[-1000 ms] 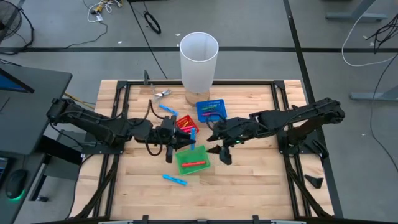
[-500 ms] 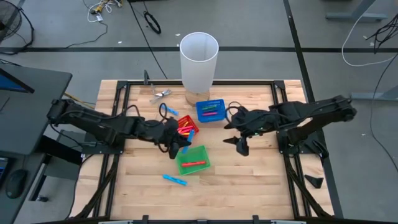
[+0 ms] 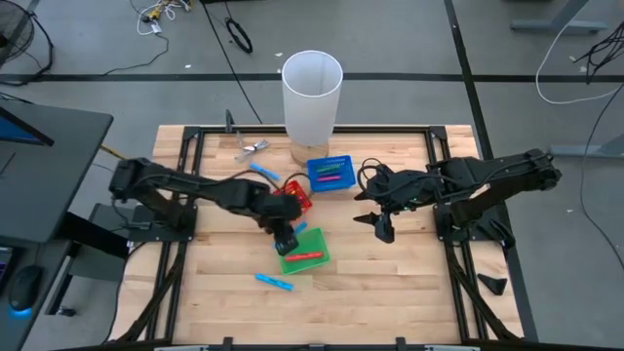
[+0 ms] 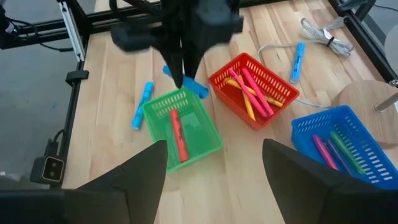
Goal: Pick & Place Markers
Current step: Put the bottom right blue highlighter into the green bin, then put the bottom blue highlighter into the green bin
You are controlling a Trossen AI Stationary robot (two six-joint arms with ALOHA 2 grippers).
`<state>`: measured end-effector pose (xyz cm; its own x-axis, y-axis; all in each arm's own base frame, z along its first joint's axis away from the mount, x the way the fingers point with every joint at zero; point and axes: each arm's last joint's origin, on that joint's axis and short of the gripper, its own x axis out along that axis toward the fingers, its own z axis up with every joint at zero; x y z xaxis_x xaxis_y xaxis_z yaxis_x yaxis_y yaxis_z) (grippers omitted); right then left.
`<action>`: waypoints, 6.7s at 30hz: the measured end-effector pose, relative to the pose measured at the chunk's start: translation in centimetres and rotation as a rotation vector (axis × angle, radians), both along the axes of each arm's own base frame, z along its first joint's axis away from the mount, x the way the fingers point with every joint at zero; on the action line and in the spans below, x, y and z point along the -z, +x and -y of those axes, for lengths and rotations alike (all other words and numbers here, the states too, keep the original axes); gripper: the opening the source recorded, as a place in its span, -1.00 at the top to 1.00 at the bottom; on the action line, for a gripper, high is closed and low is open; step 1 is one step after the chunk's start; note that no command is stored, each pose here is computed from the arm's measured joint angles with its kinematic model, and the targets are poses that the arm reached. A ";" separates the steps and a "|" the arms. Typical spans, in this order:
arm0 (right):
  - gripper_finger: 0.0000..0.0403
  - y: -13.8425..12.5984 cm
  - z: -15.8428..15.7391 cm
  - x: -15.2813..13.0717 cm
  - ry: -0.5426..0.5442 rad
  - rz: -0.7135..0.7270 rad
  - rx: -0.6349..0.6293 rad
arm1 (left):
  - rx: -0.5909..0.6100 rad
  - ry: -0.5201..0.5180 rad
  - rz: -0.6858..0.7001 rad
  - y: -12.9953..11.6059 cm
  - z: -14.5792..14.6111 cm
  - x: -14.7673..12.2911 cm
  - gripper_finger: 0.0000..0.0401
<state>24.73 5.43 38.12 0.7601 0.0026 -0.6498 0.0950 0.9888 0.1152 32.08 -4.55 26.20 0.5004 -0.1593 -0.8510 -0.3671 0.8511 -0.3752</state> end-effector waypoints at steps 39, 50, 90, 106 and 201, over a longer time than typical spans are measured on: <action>-0.30 -0.1 0.0 0.1 0.009 -0.019 0.011 | 0.161 0.189 -0.289 7.4 2.5 6.7 0.59; -0.30 -0.1 0.0 0.2 0.002 -0.022 0.005 | 0.177 0.148 -0.293 7.4 2.6 6.6 0.10; -0.30 -12.7 0.5 20.7 0.402 0.433 0.079 | 0.282 0.307 0.267 6.3 5.0 -3.2 0.10; -0.30 -13.2 0.8 21.5 0.362 0.465 0.051 | 0.253 0.240 0.343 6.7 5.3 -3.9 0.10; -0.30 -14.0 4.7 22.2 -0.085 0.594 0.171 | 0.328 -0.103 -0.125 2.4 7.3 -2.2 0.10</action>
<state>10.72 0.77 15.94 0.9768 -0.1846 -0.1086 0.1971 0.9732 0.1182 34.50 -11.88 28.39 0.3018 -0.3819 -0.8735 -0.1293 0.8914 -0.4344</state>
